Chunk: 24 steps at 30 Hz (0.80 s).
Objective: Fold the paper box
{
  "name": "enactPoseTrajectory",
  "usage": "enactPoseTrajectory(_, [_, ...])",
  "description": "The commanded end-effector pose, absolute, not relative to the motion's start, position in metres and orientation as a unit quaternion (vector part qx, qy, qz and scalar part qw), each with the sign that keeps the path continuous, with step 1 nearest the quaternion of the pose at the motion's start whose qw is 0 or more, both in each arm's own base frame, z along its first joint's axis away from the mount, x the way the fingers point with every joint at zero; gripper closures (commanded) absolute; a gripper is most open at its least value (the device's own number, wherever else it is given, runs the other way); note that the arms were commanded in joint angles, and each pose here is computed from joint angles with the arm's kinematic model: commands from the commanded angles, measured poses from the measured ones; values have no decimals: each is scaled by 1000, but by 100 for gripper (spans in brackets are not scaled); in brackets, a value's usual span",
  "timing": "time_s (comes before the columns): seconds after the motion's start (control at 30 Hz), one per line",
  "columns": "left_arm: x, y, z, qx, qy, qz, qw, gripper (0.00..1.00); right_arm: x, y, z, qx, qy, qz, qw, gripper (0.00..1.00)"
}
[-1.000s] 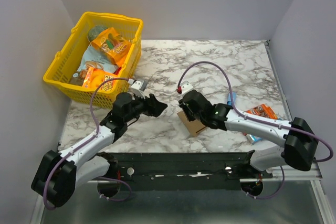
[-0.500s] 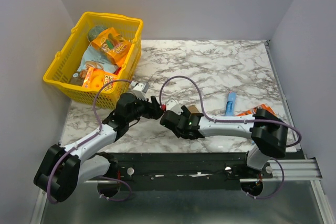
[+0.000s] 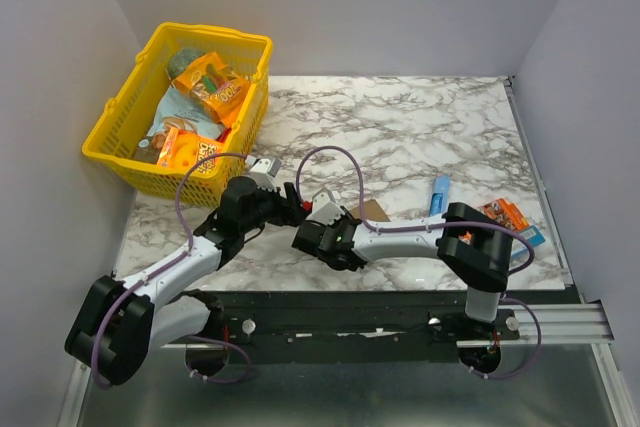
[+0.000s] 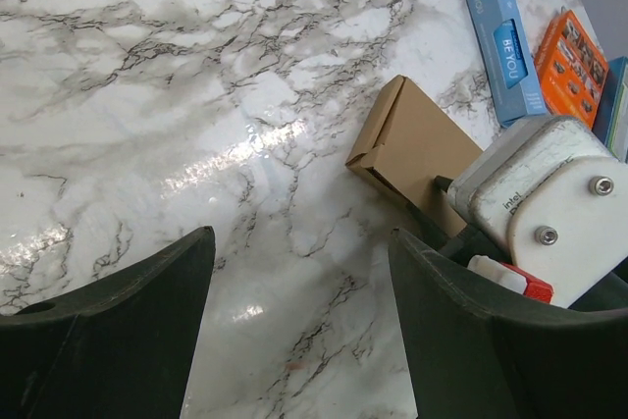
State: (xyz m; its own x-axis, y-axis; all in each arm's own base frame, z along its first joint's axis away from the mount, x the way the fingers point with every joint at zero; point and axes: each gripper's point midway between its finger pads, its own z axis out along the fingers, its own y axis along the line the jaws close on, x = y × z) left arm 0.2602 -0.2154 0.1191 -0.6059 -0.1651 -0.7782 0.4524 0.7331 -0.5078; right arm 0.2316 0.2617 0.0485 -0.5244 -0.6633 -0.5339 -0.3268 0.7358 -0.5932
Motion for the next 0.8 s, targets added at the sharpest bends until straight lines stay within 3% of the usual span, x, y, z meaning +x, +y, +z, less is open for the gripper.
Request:
enactPoseTrajectory(0.0, [258,-224,129,102,809,-375,442,20,228,251,43,-312,834,-246,384,72])
enactPoseTrajectory(0.27, [256,-223,136,101,806,-377,445,19,223,259,62,-335,837,-208,380,94])
enactPoseTrajectory(0.77, [235,-242,149,158,756,-443,456,19,201,296,117,-386,845,17,370,97])
